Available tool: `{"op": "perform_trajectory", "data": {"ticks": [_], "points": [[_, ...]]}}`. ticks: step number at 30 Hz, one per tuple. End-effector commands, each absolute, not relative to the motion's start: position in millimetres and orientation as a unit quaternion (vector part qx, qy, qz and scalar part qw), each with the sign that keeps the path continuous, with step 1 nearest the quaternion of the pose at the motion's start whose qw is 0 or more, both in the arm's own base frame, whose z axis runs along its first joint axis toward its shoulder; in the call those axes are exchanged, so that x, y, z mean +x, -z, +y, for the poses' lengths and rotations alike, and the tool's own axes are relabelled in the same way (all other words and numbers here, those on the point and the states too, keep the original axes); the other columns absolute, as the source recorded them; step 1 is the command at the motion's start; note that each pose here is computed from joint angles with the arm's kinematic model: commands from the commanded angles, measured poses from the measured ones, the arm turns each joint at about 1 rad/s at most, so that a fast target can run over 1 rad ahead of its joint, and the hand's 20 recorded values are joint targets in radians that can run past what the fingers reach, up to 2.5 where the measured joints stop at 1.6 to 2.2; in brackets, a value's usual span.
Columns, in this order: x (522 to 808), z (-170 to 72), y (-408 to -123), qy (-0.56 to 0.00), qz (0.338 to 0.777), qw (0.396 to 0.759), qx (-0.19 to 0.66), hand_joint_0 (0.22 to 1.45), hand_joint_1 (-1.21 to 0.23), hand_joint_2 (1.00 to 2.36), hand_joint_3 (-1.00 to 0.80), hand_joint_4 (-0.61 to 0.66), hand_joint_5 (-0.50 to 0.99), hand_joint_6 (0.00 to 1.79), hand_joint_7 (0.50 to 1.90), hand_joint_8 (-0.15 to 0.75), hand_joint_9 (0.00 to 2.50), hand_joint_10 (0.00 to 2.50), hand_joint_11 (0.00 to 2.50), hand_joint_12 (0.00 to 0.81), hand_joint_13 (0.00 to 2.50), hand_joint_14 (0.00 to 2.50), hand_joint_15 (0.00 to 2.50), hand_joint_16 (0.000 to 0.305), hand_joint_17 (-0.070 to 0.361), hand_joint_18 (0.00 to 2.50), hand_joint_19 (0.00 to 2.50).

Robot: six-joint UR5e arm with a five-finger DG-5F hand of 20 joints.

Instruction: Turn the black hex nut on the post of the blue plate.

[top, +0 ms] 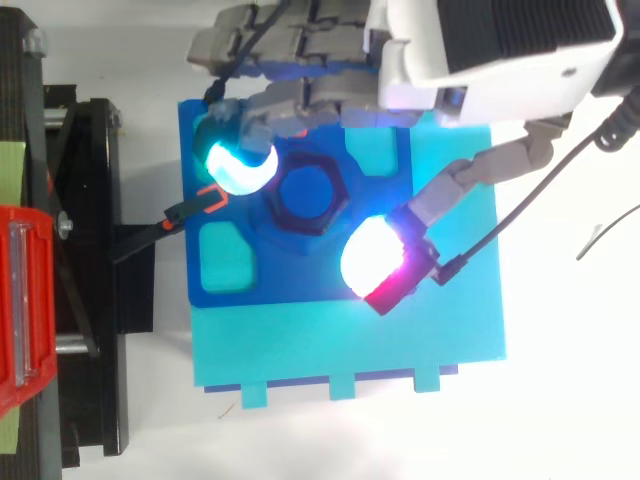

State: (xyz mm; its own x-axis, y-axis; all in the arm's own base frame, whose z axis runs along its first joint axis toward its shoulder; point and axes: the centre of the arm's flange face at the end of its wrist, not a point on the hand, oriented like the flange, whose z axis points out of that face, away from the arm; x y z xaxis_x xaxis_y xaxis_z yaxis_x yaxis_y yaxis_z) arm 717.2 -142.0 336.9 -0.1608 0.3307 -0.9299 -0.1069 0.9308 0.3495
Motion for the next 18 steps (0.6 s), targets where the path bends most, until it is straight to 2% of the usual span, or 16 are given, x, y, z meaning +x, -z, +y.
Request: {"op": "perform_trajectory", "data": {"ticks": [1, 6, 18], "points": [[720, -132, -337, -0.166, 0.742, 0.645, 0.078, 0.47, -0.54, 1.00, -0.50, 0.20, -0.21, 0.50, 0.79, 0.239, 0.20, 0.00, 0.00, 0.362, 0.09, 0.00, 0.02, 0.052, 0.117, 0.00, 0.13], [724, -115, -337, -0.162, 0.742, 0.646, 0.079, 0.47, -0.54, 1.00, -0.50, 0.20, -0.21, 0.50, 0.79, 0.239, 0.20, 0.00, 0.00, 0.362, 0.09, 0.00, 0.03, 0.052, 0.117, 0.00, 0.13], [724, -95, -332, -0.141, 0.758, 0.632, 0.074, 0.47, -0.54, 1.00, -0.50, 0.21, -0.21, 0.50, 0.79, 0.238, 0.20, 0.00, 0.00, 0.362, 0.09, 0.00, 0.03, 0.052, 0.116, 0.00, 0.13]]}}
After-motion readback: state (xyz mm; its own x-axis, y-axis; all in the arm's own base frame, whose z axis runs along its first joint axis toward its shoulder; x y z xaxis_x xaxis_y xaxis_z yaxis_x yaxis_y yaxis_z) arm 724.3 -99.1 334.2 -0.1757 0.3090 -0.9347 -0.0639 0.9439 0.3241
